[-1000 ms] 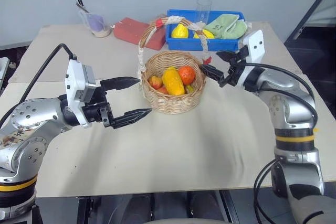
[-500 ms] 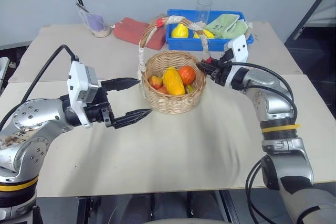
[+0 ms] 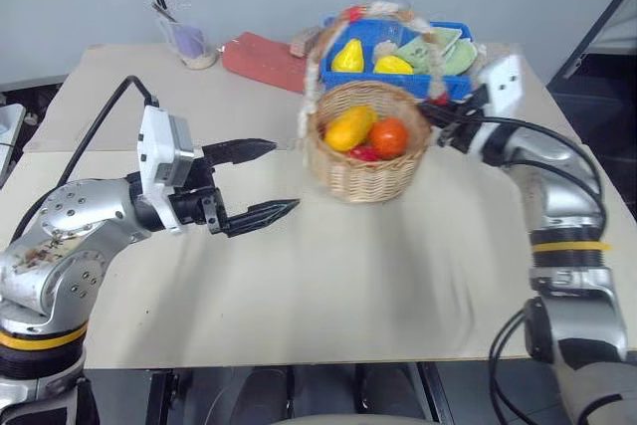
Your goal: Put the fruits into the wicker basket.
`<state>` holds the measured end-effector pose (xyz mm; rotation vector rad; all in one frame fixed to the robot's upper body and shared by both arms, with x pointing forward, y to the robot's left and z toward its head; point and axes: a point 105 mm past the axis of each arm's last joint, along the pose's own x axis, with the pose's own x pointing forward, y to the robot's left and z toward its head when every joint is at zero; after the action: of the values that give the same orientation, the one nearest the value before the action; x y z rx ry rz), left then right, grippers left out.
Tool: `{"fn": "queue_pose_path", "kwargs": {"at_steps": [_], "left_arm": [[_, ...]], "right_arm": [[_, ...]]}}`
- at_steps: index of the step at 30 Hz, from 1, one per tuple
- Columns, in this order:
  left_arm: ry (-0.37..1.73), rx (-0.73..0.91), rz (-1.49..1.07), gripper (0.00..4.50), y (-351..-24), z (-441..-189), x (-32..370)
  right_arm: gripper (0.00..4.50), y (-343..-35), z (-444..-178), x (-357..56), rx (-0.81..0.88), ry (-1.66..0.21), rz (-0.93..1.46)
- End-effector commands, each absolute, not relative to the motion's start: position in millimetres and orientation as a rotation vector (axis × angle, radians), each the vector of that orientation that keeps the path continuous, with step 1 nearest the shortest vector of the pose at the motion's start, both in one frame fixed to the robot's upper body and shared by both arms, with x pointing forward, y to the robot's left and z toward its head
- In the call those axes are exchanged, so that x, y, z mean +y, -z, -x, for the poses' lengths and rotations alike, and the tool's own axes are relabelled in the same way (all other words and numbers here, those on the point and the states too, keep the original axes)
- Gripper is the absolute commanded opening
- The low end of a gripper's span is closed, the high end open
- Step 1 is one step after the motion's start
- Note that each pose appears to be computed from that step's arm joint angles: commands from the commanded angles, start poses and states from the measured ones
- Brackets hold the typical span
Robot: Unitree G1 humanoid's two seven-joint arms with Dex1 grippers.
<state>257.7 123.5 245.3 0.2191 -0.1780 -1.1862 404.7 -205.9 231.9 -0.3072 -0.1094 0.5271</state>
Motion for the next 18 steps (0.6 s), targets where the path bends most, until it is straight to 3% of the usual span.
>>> {"fn": "queue_pose_path", "kwargs": {"at_steps": [1, 9, 11, 18], "left_arm": [[1.221, -0.224, -0.237, 4.5, -252, -257, 117], [1.254, -0.238, -0.232, 4.5, -254, -260, 111], [1.255, -0.239, -0.232, 4.5, -254, -261, 111], [1.209, -0.219, -0.259, 4.5, -248, -265, 118]], "right_arm": [[0.03, -250, -395, -251, -0.172, -0.373, 0.346], [0.03, -228, -391, -278, -0.084, -0.28, 0.277], [1.06, -231, -391, -278, -0.091, -0.273, 0.258], [3.43, -240, -377, -282, -0.086, -0.285, 0.267]]}}
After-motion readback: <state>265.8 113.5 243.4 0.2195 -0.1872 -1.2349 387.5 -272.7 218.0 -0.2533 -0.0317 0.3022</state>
